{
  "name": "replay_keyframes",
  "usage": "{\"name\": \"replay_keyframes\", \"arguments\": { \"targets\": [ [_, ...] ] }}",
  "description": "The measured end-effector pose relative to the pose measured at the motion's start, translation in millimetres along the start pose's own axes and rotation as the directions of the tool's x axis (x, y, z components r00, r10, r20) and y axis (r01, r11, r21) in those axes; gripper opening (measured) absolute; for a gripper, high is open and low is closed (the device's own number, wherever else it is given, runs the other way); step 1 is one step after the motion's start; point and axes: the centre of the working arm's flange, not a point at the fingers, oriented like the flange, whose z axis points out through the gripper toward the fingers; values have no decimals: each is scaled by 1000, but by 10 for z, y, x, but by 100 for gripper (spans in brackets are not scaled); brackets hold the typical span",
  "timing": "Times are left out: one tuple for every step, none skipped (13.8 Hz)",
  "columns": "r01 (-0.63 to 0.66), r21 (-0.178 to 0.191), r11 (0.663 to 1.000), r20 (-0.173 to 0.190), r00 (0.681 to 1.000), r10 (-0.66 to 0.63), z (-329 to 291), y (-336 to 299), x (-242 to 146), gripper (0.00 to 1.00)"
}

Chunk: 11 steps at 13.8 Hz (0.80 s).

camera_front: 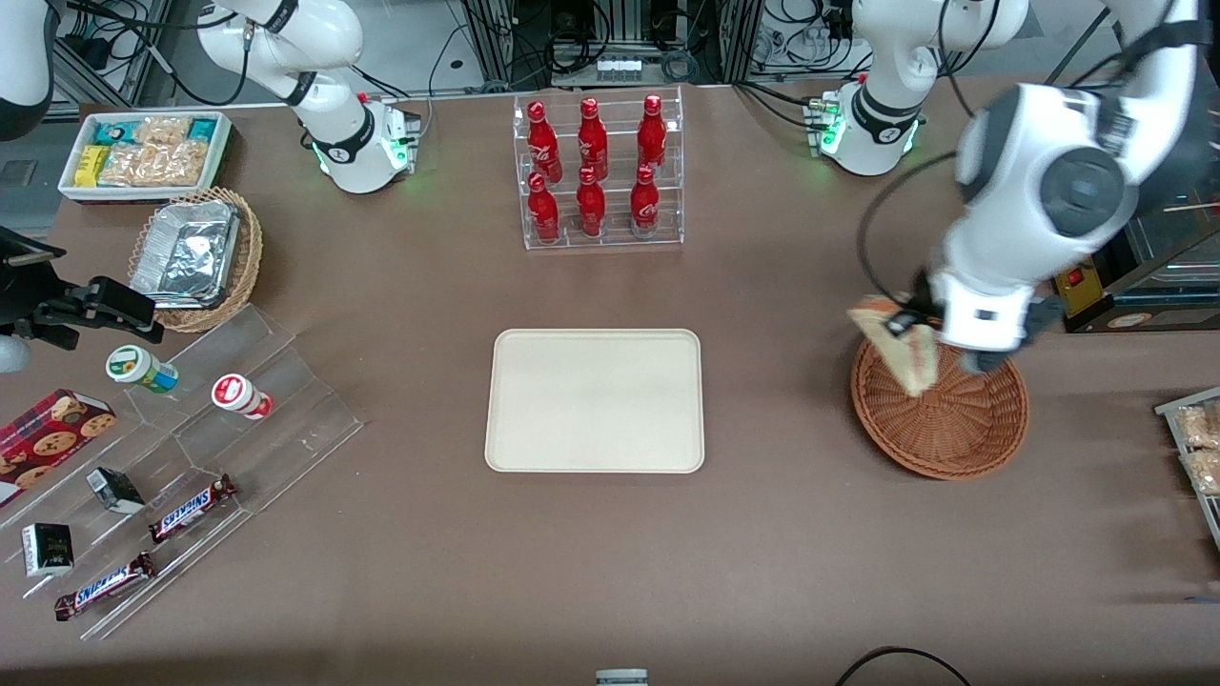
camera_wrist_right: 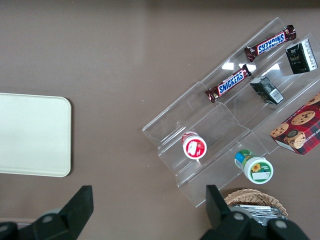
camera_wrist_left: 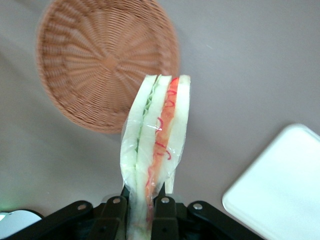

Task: Place sandwich from basket to tray
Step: 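Lift the sandwich out of the basket with the left gripper, then carry the sandwich over the cream tray with the left gripper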

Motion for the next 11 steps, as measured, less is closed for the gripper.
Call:
{"name": "replay_keyframes", "arguments": {
  "targets": [
    [-54,2,999,-4,999,54,11,211,-222,18],
    [-106,4,994,-7,994,106,48,422,-434,18],
    [-157,2,988,-12,988,157,101,641,-639,18],
    [-204,-1,979,-19,979,204,170,854,-835,16],
    [-248,-9,969,-28,969,247,255,1062,-1024,15],
    [-287,-21,958,-39,957,286,358,1256,-1209,15],
    [-320,-33,947,-50,947,318,462,1418,-1368,15],
    [-350,-43,936,-59,936,347,574,1560,-1520,15],
    [-377,-48,925,-64,925,374,691,1679,-1664,15],
    [-401,-48,915,-64,915,398,818,1782,-1795,15],
    [-420,-49,906,-65,907,417,965,1876,-1899,15]
  ]
}}
